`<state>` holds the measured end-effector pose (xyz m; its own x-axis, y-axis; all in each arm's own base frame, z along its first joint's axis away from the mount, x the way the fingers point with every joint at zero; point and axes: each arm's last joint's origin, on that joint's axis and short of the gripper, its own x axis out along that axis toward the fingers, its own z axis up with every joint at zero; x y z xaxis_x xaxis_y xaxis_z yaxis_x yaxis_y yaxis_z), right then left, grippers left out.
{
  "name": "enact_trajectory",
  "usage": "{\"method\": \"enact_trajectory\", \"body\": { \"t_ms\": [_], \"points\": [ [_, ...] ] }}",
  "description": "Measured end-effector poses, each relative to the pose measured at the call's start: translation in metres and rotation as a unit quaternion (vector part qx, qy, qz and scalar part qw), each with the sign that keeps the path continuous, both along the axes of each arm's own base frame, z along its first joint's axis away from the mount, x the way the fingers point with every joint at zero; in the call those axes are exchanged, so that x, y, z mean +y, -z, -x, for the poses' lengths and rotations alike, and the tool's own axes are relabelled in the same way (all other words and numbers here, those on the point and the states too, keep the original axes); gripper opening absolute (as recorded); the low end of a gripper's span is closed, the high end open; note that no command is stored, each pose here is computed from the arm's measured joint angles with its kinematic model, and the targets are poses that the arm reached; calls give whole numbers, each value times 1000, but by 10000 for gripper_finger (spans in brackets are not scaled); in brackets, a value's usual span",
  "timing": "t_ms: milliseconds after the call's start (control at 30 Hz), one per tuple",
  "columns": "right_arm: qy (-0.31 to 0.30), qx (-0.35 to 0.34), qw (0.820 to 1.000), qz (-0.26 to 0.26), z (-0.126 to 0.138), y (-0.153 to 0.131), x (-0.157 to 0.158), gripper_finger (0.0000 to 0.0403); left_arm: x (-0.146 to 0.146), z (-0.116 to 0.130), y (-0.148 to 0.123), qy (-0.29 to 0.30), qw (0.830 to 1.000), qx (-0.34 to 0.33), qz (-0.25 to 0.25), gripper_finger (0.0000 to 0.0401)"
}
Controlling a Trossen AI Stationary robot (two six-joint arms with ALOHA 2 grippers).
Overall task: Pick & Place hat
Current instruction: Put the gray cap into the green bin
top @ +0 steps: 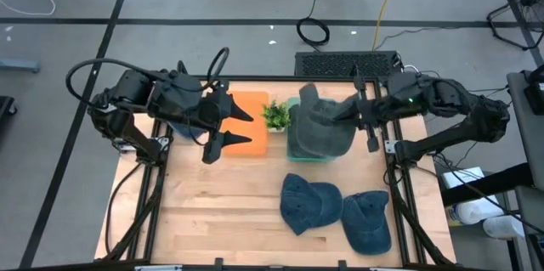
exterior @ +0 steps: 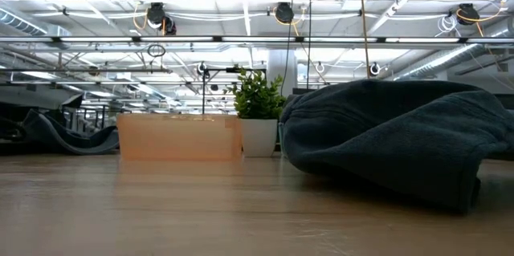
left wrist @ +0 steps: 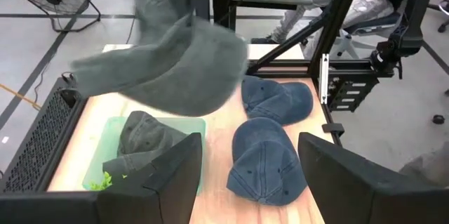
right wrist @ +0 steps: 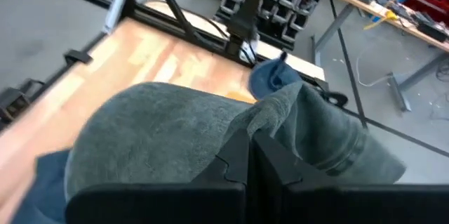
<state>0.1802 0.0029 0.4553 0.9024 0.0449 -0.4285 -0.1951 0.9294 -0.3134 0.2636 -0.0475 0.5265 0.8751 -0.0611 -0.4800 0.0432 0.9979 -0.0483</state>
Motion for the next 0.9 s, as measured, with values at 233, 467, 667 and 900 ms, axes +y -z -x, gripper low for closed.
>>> {"method": "enact_trajectory", "body": {
  "t_ms": [233,467,667,900],
  "points": [
    [-22,29,999,2,-12,29,-22,0,0,-1,-1,-1,1000,-8,4,244],
    [-34,32,999,-27,-23,58,-44,0,0,-1,-2,-4,1000,-10,10,250],
    [-39,43,997,-56,-26,88,-61,0,0,-1,-2,-6,1000,-10,14,251],
    [-24,19,998,-56,-26,122,-72,0,0,-1,-2,-11,1000,-9,23,251]
  ]
}}
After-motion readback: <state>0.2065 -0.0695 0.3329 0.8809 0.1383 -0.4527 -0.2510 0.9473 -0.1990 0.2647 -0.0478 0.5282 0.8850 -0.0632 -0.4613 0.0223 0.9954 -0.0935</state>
